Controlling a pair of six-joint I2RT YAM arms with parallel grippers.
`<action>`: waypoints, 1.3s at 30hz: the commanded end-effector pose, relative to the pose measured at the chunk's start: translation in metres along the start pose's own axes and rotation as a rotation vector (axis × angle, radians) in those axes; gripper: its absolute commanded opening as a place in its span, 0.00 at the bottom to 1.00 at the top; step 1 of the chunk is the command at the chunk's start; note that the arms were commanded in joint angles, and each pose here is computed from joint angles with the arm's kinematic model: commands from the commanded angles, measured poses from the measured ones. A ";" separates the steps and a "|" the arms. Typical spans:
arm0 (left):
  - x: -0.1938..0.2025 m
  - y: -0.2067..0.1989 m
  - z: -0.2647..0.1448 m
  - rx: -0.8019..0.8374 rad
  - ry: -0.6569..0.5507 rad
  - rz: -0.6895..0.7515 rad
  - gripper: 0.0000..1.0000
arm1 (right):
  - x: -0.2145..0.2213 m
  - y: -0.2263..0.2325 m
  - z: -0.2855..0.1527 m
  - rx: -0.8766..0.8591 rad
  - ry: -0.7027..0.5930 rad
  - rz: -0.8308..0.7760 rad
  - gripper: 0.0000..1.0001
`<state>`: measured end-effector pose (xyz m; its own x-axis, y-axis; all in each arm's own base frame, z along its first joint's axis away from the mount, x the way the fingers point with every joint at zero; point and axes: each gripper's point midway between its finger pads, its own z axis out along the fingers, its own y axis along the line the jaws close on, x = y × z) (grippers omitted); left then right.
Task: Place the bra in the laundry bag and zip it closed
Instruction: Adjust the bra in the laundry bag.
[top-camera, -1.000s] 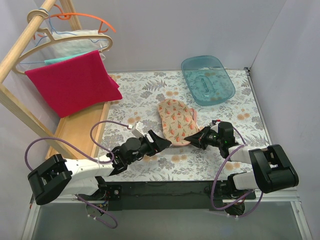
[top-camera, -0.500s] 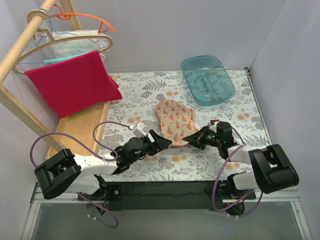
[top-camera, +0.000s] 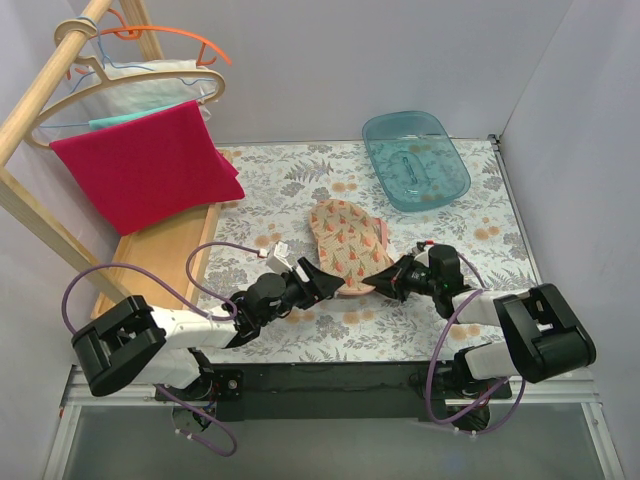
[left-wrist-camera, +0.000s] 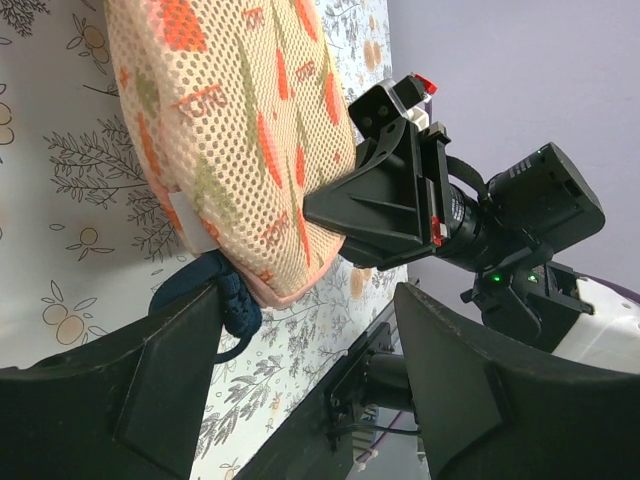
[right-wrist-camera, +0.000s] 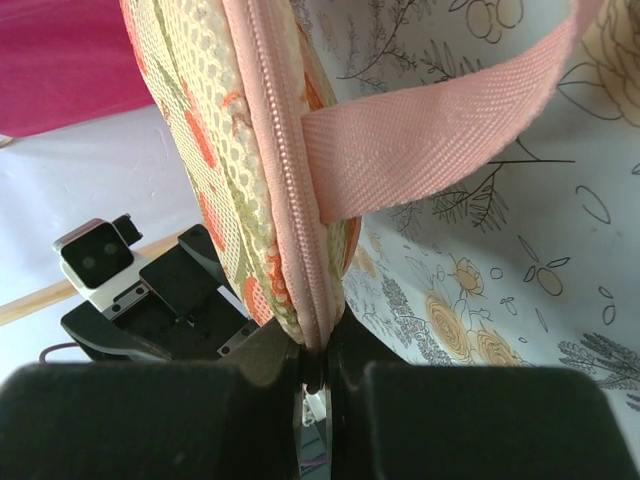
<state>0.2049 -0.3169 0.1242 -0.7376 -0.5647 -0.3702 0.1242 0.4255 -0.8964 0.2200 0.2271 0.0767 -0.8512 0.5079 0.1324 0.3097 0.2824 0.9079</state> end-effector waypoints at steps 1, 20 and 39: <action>-0.008 -0.022 0.006 0.056 -0.016 -0.007 0.67 | 0.004 0.017 0.006 -0.054 0.022 -0.071 0.12; -0.028 -0.039 0.019 0.148 -0.040 -0.071 0.67 | 0.050 0.006 0.025 -0.014 0.136 -0.047 0.12; -0.040 -0.024 0.021 0.110 -0.017 -0.047 0.72 | 0.078 0.015 0.049 -0.004 0.217 -0.083 0.11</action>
<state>0.2395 -0.3119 0.1162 -0.7419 -0.5957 -0.3076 0.0720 0.3854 -0.9199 0.1972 0.2883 0.0584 -0.8796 0.4499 0.1547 0.3268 0.3351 0.8837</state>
